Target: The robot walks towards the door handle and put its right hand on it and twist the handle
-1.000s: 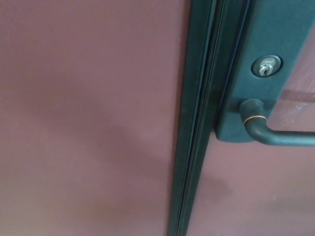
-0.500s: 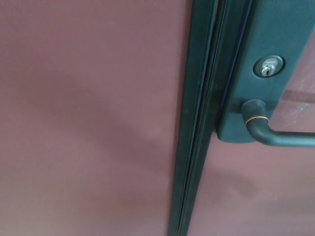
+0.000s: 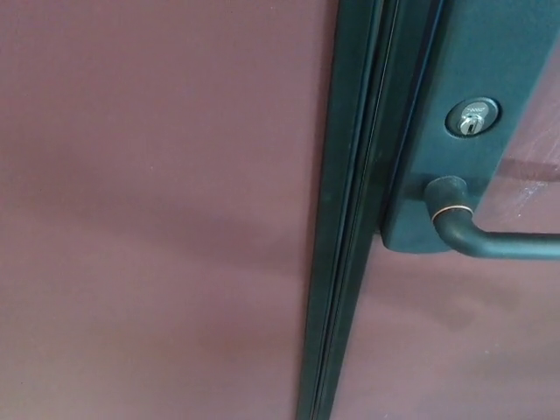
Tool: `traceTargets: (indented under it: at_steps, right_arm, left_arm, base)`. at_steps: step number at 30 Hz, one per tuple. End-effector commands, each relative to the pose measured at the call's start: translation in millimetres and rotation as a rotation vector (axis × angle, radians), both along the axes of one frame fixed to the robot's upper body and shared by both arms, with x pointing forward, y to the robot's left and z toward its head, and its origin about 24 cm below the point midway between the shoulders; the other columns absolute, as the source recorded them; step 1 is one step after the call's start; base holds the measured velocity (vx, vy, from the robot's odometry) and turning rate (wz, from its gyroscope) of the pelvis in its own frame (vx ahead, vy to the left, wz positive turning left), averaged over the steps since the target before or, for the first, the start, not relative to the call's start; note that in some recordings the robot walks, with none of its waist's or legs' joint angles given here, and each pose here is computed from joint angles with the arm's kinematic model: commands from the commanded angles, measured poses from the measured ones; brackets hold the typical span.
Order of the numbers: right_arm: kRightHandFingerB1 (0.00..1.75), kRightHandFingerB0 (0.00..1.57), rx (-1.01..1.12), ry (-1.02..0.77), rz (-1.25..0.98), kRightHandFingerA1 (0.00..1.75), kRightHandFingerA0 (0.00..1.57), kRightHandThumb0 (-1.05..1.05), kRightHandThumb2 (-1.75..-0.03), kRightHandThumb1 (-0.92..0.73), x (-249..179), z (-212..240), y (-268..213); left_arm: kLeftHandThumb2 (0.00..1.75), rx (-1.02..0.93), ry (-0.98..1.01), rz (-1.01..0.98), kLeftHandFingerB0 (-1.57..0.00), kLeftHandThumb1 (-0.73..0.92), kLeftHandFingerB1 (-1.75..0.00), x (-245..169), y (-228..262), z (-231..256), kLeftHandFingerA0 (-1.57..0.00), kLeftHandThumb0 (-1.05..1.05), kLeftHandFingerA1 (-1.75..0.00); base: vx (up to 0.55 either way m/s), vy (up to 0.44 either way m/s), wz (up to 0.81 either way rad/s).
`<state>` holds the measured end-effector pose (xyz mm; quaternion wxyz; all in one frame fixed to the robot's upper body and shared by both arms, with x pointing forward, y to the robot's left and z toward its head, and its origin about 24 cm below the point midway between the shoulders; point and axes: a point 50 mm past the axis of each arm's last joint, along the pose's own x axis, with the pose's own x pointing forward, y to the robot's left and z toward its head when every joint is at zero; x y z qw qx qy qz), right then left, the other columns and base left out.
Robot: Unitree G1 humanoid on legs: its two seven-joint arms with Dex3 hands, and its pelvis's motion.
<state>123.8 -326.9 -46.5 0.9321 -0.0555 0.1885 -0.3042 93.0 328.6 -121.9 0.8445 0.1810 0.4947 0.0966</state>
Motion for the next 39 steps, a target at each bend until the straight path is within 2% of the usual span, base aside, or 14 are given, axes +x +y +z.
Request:
traceTargets:
  at_steps: [1, 5, 6, 8, 9, 13, 14, 20, 22, 24, 27, 28, 37, 39]
  right_arm:
    - [0.48, 0.55, -0.096, -0.252, -0.029, 0.56, 0.65, -0.14, -0.58, -0.62, -5.7, 79.1, -27.9]
    - [0.51, 0.58, -0.126, -0.361, -0.014, 0.59, 0.65, -0.16, -0.57, -0.62, -5.6, 111.7, -32.7]
    - [0.55, 0.62, -0.158, -0.430, 0.001, 0.70, 0.67, -0.31, -0.58, -0.56, -2.4, 129.6, -34.0]
    - [0.55, 0.62, -0.204, -0.532, 0.028, 0.70, 0.67, -0.31, -0.58, -0.56, 0.7, 156.4, -34.1]
    - [0.57, 0.63, -0.245, -0.642, 0.089, 0.75, 0.65, -0.40, -0.57, -0.55, 4.1, 186.1, -33.8]
    - [0.57, 0.63, -0.242, -0.651, 0.096, 0.75, 0.65, -0.40, -0.57, -0.55, 3.7, 191.3, -33.2]
    - [0.59, 0.62, -0.271, -0.772, 0.197, 0.74, 0.63, -0.48, -0.57, -0.56, 3.5, 230.3, -22.3]
    - [0.57, 0.62, -0.325, -0.920, 0.416, 0.74, 0.65, -0.52, -0.57, -0.51, 13.9, 283.5, 10.4]
    - [0.55, 0.64, -0.331, -0.925, 0.473, 0.70, 0.68, -0.51, -0.55, -0.49, 17.5, 290.7, 15.0]
    - [0.52, 0.67, -0.372, -0.881, 0.682, 0.64, 0.73, -0.48, -0.54, -0.46, 26.3, 311.5, 25.6]
    - [0.52, 0.67, -0.370, -0.872, 0.698, 0.64, 0.73, -0.48, -0.54, -0.46, 26.6, 313.8, 26.1]
    - [0.51, 0.70, -0.461, -0.792, 0.848, 0.60, 0.77, -0.46, -0.53, -0.43, 36.8, 333.7, 36.6]
    - [0.48, 0.73, -0.546, -0.679, 1.020, 0.56, 0.78, -0.48, -0.53, -0.40, 61.6, 358.9, 57.9]
    - [0.47, 0.71, -0.597, -0.548, 1.149, 0.55, 0.77, -0.45, -0.53, -0.41, 73.0, 368.7, 74.0]
  left_arm:
    - [0.55, 0.018, -0.031, -0.001, -0.43, 0.50, -0.37, 6.0, 7.5, 6.2, -0.59, -0.23, -0.44]
    - [0.55, 0.023, -0.028, 0.006, -0.43, 0.50, -0.37, 4.5, 9.7, 6.9, -0.59, -0.23, -0.44]
    - [0.55, 0.024, -0.030, 0.013, -0.43, 0.50, -0.37, 4.9, 10.4, 7.3, -0.59, -0.24, -0.44]
    - [0.55, 0.026, -0.033, 0.023, -0.43, 0.50, -0.37, 5.6, 11.5, 7.9, -0.59, -0.24, -0.44]
    - [0.56, 0.023, -0.035, 0.029, -0.43, 0.50, -0.37, 5.8, 12.3, 8.4, -0.60, -0.24, -0.44]
    - [0.56, 0.021, -0.037, 0.030, -0.43, 0.50, -0.37, 6.1, 12.0, 8.3, -0.60, -0.24, -0.44]
    - [0.56, 0.016, -0.044, 0.029, -0.44, 0.50, -0.37, 6.6, 11.7, 8.5, -0.60, -0.24, -0.45]
    - [0.55, 0.021, -0.059, 0.040, -0.44, 0.50, -0.37, 3.5, 17.8, 12.0, -0.61, -0.24, -0.45]
    - [0.56, 0.022, -0.060, 0.045, -0.44, 0.50, -0.37, 5.6, 18.4, 12.5, -0.61, -0.24, -0.45]
    - [0.56, 0.023, -0.057, 0.040, -0.44, 0.50, -0.37, 6.0, 19.2, 13.1, -0.60, -0.24, -0.44]
    - [0.56, 0.023, -0.056, 0.039, -0.44, 0.50, -0.37, 5.8, 19.2, 13.1, -0.60, -0.24, -0.44]
    - [0.56, 0.026, -0.063, 0.032, -0.45, 0.50, -0.38, 10.5, 19.8, 14.7, -0.61, -0.25, -0.44]
    - [0.55, 0.023, -0.076, 0.033, -0.45, 0.50, -0.38, 21.7, 18.9, 16.6, -0.62, -0.25, -0.45]
    - [0.55, 0.030, -0.087, 0.012, -0.46, 0.50, -0.38, 21.1, 20.9, 18.7, -0.62, -0.25, -0.45]
  base:
    - [0.00, 0.000, 0.00]
    - [0.00, 0.000, 0.00]
    - [0.00, 0.000, 0.00]
    - [0.00, 0.000, 0.00]
    - [0.00, 0.000, 0.00]
    - [0.00, 0.000, 0.00]
    - [0.00, 0.000, 0.00]
    - [0.00, 0.000, 0.00]
    - [0.00, 0.000, 0.00]
    - [0.00, 0.000, 0.00]
    - [0.00, 0.000, 0.00]
    - [0.00, 0.000, 0.00]
    - [0.00, 0.000, 0.00]
    - [0.00, 0.000, 0.00]
